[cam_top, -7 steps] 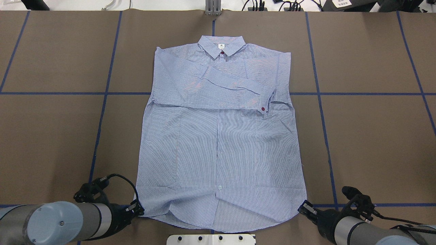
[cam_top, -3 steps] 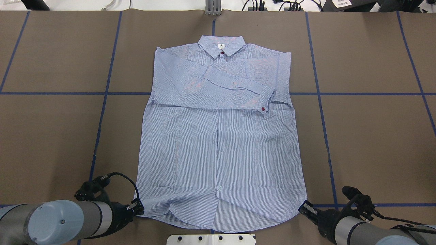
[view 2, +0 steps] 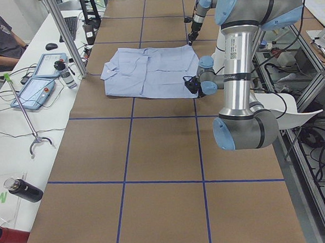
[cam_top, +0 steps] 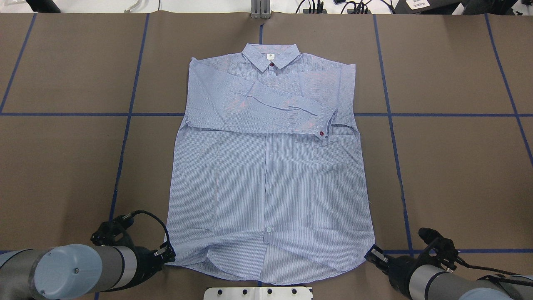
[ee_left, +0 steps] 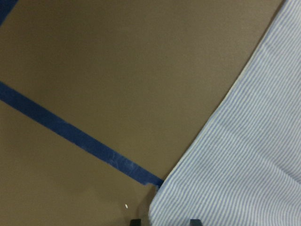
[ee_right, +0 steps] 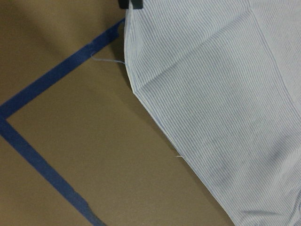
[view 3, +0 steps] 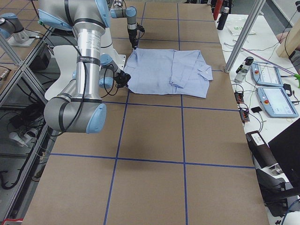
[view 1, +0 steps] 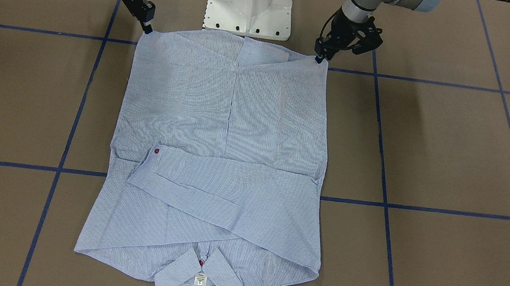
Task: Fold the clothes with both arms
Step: 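Hold both grippers at the two hem corners nearest the robot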
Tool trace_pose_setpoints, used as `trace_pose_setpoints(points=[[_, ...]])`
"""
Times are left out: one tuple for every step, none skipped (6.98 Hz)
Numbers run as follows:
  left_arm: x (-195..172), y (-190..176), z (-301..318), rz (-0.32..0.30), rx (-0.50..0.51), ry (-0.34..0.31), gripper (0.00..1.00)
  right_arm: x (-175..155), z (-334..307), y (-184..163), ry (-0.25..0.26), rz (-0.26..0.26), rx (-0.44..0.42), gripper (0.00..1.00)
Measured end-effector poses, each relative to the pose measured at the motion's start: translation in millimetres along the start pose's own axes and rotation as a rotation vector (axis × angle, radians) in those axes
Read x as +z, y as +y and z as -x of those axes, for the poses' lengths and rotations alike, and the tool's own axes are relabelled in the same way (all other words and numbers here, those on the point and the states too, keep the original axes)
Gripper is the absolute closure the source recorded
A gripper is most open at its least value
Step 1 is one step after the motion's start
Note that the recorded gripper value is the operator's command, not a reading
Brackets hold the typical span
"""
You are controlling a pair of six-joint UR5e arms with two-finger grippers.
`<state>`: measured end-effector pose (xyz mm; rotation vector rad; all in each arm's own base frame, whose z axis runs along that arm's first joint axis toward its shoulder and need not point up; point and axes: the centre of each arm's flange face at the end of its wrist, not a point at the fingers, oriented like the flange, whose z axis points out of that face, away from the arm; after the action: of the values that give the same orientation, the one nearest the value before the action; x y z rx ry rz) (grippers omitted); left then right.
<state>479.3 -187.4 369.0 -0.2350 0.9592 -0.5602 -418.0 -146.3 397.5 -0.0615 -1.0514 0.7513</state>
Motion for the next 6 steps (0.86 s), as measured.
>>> trace_pose_setpoints(points=[[0.4,-0.1,0.2,-0.001,0.0,-0.001,0.93,0.1,-0.1,0.0,0.0,0.0,0.0,1.0],[0.5,-0.5,0.2,-0.002,-0.001,-0.001,1.0,0.2,-0.3,-0.2,0.001,-0.001,0.0,1.0],[0.5,-1.6,0.1,-0.007,-0.002,0.001,1.0,0.1,-0.5,-0.3,0.001,-0.001,0.0,1.0],[0.1,-3.2,-0.3,-0.015,-0.003,0.006,1.0,0.1,-0.5,-0.4,0.001,-0.001,0.0,1.0],[-2.5,-4.3,-2.1,-0.018,-0.005,0.014,1.0,0.1,-0.5,-0.7,0.001,-0.001,0.0,1.0],[-12.7,-5.4,-7.0,-0.015,-0.008,0.033,1.0,-0.1,0.0,-1.2,0.0,-0.002,0.001,1.0]])
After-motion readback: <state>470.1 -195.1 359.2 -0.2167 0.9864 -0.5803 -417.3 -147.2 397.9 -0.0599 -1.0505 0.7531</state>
